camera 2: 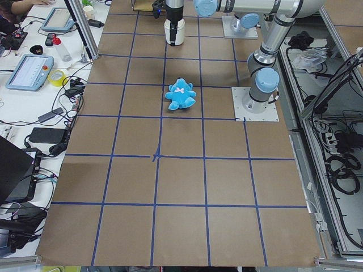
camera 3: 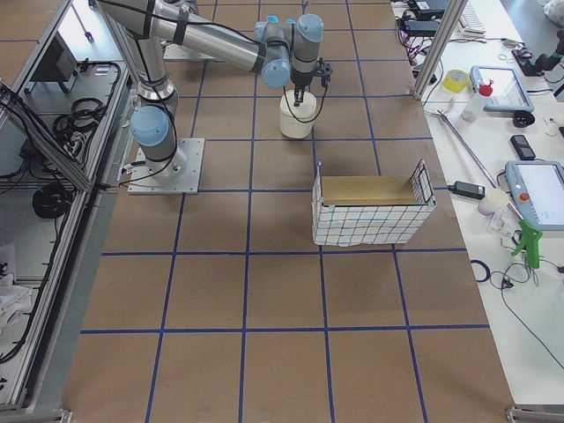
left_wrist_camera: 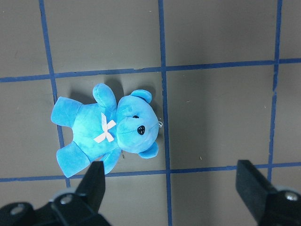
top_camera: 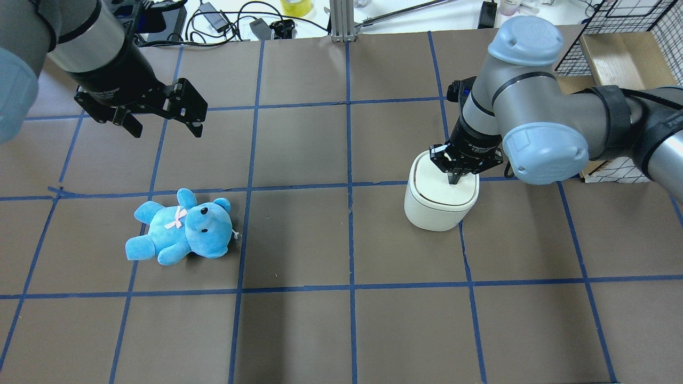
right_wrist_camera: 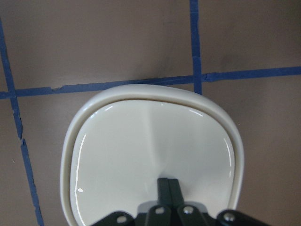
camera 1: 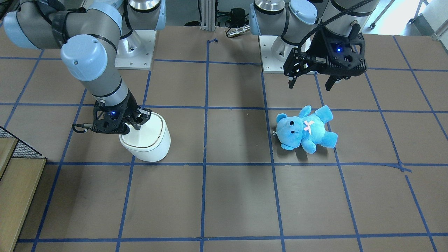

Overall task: Open trash can with right arm
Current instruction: 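Lift the lid upward with the right gripper, swinging it open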

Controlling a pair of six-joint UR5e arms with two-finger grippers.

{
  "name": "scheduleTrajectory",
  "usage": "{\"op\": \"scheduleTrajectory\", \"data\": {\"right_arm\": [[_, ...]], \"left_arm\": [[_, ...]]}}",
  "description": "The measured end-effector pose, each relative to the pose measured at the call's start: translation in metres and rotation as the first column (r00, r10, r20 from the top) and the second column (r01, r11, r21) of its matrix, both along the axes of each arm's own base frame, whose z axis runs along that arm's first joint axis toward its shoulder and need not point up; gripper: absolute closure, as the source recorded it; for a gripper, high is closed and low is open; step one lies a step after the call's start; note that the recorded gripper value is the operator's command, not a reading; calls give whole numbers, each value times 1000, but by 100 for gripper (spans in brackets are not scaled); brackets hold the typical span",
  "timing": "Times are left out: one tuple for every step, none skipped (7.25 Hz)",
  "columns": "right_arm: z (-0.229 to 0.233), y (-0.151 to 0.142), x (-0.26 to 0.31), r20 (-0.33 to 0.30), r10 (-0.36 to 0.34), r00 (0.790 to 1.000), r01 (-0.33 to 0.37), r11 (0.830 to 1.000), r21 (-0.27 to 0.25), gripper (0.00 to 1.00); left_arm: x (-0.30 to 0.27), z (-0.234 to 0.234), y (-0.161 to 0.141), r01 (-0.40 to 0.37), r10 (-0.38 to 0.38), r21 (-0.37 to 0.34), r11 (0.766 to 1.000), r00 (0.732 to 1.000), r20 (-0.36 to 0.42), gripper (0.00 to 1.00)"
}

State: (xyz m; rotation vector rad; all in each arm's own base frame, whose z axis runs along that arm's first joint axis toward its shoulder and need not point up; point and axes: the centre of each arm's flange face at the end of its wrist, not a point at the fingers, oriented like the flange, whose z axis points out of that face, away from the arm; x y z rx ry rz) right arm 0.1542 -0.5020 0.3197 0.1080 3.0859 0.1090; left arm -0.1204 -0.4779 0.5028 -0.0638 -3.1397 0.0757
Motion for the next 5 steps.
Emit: {"op": "scheduleTrajectory", "data": {"right_arm": [[12, -2, -2, -19, 0, 1000, 1, 1000, 16, 100], [23, -5, -3, -27, 0, 1000, 1, 999, 37, 100], [35, -7, -4, -31, 0, 1000, 1, 999, 51, 100], [49, -9, -4, -34, 1, 999, 2, 998, 61, 100], [67, -11, -5, -42, 2, 999, 1, 997, 77, 100]], "left_arm": [[0, 0, 0, 0, 0, 0, 1000, 1000, 0, 0], [0, 0, 0, 0, 0, 0, 1000, 1000, 0, 0], [0, 0, 0, 0, 0, 0, 1000, 1000, 0, 0], [0, 0, 0, 0, 0, 0, 1000, 1000, 0, 0], [0, 0, 0, 0, 0, 0, 1000, 1000, 0, 0]]}}
